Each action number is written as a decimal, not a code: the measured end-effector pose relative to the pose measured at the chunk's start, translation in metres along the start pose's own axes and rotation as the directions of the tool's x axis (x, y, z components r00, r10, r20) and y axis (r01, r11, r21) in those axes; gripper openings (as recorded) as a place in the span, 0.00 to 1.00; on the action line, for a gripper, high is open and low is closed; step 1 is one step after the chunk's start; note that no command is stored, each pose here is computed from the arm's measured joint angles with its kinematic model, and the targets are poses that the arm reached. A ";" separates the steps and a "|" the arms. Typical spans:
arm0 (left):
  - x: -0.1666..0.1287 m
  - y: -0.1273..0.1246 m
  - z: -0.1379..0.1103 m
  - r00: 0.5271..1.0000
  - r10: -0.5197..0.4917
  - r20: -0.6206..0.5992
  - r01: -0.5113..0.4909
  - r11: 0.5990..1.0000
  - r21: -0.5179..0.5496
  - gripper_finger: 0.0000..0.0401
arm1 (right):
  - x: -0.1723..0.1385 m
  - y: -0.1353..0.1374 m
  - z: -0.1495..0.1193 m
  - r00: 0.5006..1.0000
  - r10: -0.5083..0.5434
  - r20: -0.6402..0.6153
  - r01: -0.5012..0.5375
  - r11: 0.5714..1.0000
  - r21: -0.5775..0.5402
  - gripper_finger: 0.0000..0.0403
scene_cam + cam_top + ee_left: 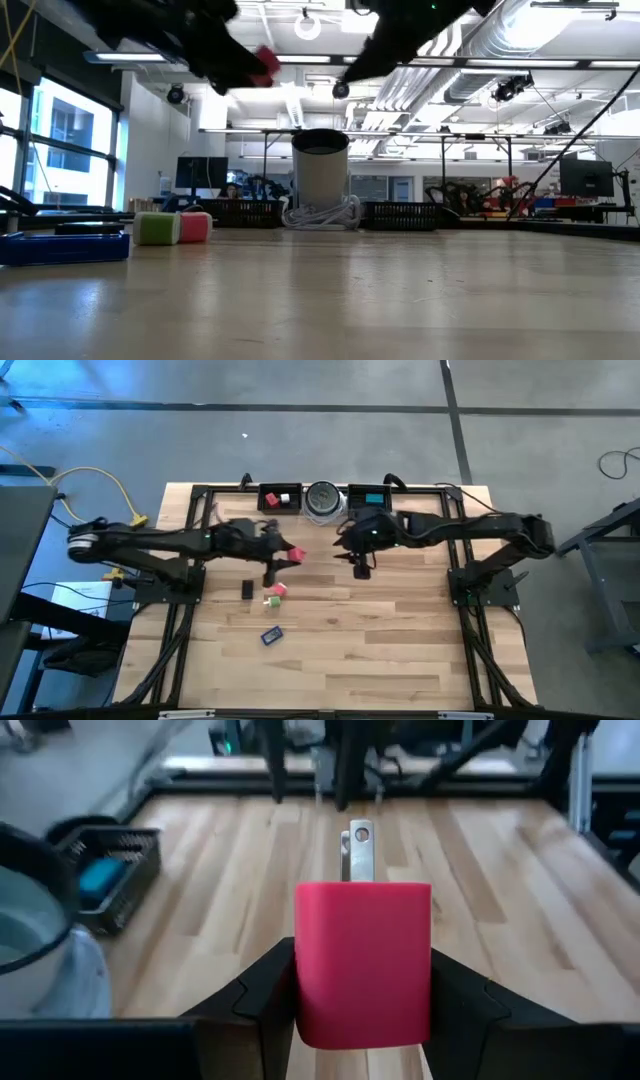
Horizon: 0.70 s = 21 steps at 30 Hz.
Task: Pick & Place Office items
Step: Put the right pink charger adapter into the left black basket
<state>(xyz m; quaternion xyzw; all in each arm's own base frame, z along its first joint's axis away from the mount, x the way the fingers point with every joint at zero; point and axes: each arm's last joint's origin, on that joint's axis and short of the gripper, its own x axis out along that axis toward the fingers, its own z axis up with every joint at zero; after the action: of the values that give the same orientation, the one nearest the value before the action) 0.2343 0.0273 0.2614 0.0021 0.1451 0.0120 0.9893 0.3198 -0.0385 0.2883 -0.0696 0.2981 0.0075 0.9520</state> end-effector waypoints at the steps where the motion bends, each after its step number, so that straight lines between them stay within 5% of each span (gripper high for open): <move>1: -0.006 0.000 -0.001 1.000 0.002 0.028 -0.002 1.000 0.002 0.38 | -0.003 0.001 -0.002 0.998 0.006 0.061 -0.006 1.000 0.003 0.34; 10: -0.034 -0.008 -0.029 0.935 -0.057 0.351 0.063 0.998 -0.005 0.38 | 0.006 0.007 -0.039 0.906 0.004 0.423 -0.026 0.999 0.048 0.33; 21: -0.019 0.004 -0.042 0.937 0.043 0.346 -0.028 0.998 -0.049 0.38 | 0.046 0.009 -0.050 0.877 0.067 0.476 -0.109 0.992 0.062 0.33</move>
<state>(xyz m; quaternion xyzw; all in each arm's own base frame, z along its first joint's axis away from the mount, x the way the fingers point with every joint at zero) 0.2035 0.0305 0.2265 -0.0148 -0.0317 0.0326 0.9989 0.3289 -0.0375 0.2202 -0.0105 0.0597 0.0546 0.9967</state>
